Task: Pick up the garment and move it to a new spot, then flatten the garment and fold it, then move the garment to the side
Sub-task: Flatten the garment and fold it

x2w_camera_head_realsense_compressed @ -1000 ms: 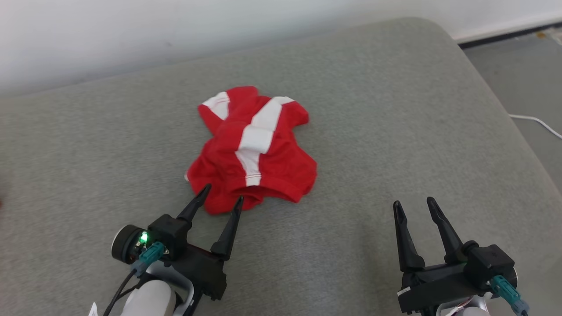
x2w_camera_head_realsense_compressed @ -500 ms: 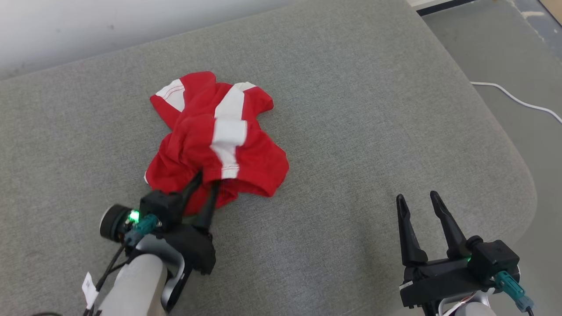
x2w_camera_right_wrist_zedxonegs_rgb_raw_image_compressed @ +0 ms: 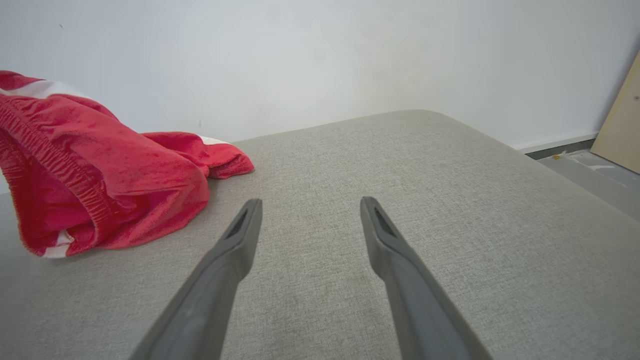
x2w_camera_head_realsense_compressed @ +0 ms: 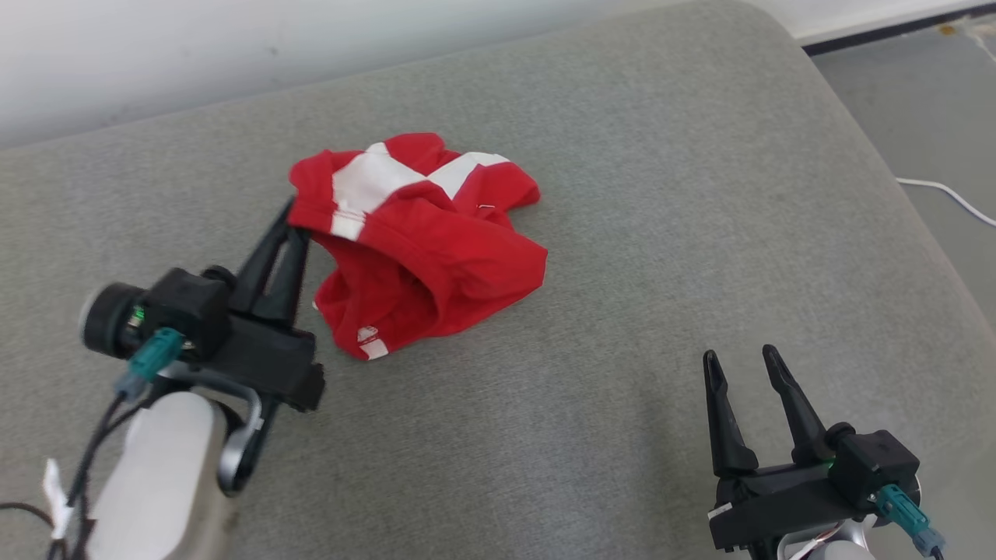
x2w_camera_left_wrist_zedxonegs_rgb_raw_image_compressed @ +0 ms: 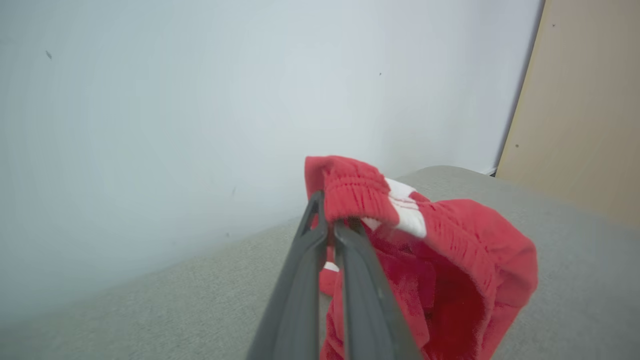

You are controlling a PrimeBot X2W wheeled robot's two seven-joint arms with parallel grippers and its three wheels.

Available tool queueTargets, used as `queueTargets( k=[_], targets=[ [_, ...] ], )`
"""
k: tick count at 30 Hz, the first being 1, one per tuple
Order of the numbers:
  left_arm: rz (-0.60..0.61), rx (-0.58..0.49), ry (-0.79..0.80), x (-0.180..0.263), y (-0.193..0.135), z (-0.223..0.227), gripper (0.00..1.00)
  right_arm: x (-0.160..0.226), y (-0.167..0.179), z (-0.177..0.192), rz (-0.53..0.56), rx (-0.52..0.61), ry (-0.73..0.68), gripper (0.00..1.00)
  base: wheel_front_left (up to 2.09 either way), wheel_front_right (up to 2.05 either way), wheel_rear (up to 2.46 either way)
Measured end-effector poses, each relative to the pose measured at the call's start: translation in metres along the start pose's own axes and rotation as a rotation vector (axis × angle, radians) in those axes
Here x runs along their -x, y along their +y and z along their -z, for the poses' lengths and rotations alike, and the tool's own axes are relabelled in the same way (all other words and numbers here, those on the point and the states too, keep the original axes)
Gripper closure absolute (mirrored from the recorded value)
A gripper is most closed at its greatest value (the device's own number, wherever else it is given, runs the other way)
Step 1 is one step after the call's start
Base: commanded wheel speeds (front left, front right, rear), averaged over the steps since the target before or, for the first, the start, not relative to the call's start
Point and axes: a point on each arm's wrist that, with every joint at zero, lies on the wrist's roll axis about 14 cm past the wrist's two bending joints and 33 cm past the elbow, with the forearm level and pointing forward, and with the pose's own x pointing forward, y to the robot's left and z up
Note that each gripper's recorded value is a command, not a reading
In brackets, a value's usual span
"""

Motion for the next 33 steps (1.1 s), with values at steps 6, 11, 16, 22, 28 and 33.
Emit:
queueTargets(
  k=[6,11,16,22,28,33],
  targets=[
    [-0.051,-0.122,-0.106,0.016,0.034,-0.05,1.0,-0.006,0.017,0.002,-0.053,-0.014,0.001,0.0,0.0,0.0,0.0],
    [-0.078,-0.162,-0.136,0.039,0.043,-0.067,1.0,-0.01,0.031,0.003,-0.095,-0.017,0.001,0.0,0.0,0.0,0.0],
    [-0.05,-0.107,-0.091,0.061,0.022,-0.051,1.0,-0.013,0.045,0.003,-0.136,-0.023,0.0,0.0,0.0,0.0,0.0],
    [-0.046,0.016,0.004,0.081,-0.006,-0.012,1.0,-0.016,0.052,0.005,-0.155,-0.024,0.004,0.0,0.0,0.0,0.0],
    [-0.067,0.09,0.117,0.108,-0.02,0.027,1.0,-0.019,0.055,0.009,-0.164,-0.02,0.013,0.0,0.0,0.0,0.0],
    [-0.132,0.084,0.176,0.134,-0.005,0.041,1.0,-0.021,0.062,0.011,-0.184,-0.022,0.018,0.0,0.0,0.0,0.0]
  ],
)
